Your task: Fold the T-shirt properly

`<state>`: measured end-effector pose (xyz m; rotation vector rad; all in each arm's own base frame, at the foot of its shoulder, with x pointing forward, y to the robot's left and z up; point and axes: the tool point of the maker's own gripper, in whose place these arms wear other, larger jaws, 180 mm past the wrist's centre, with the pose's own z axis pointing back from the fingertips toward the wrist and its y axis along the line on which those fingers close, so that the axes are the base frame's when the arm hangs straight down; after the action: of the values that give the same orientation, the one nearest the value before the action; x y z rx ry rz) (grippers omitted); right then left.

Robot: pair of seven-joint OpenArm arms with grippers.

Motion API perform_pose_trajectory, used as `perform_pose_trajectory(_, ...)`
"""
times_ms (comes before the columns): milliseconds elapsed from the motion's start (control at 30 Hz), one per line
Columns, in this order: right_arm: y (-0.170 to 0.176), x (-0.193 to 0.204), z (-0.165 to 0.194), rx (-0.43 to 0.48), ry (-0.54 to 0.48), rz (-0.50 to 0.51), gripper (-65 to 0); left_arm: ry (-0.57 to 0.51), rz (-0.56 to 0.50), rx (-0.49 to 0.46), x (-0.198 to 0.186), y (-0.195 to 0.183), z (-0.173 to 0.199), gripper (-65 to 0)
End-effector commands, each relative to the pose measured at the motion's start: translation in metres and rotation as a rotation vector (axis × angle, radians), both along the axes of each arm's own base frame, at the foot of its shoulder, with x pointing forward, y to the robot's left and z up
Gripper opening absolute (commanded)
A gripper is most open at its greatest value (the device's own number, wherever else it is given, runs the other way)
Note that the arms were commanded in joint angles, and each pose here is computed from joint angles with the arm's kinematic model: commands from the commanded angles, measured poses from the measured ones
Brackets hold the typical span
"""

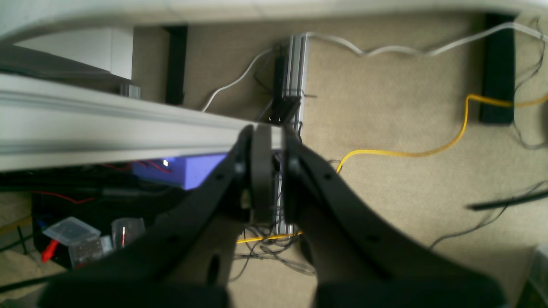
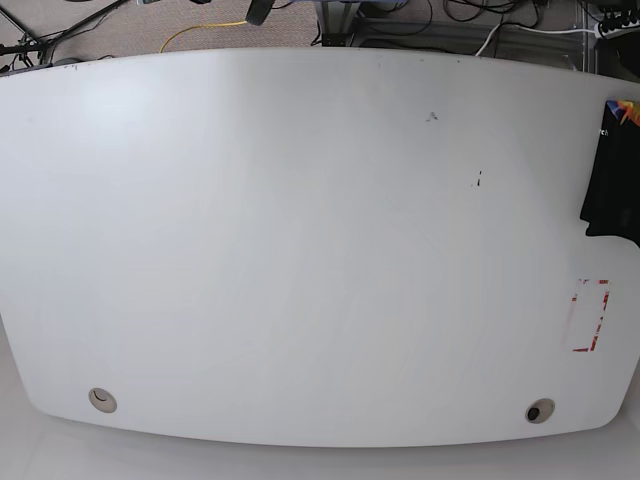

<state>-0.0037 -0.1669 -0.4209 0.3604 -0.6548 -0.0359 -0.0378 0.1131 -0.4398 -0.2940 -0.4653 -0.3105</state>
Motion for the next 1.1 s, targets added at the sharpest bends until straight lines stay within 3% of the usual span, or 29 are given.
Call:
perform_pose_trajectory(0, -0.006, -0.009, -0.010, 0.002, 0.024, -0.016, -62.1, 0.047, 0.020, -0.001, -0.010, 0.005, -0.022, -33.7)
perform_pose_trajectory(200, 0.004, -0.044, -0.074, 0.004, 0.193, 0.025, -62.1, 0.170, 0.078, 0.003, -0.020, 0.016, -0.086, -33.9)
perform_pose_trajectory(600, 0.024, -0.051, -0.137, 0.076, 0.329, -0.004, -62.1, 0.332, 0.157, -0.006, -0.018, 0.021, -0.158, -33.9)
perform_pose_trajectory(733, 0.023, -0.051, -0.153, 0.088, 0.356, -0.040, -62.1, 0.365, 0.197, 0.043, -0.015, 0.030, -0.174, -33.9)
perform_pose_trajectory(1067, 0.009, -0.055, -0.185, -0.041, 0.426, -0.034, -62.0, 0.451, 0.296, 0.167, 0.003, 0.050, -0.207, -33.9)
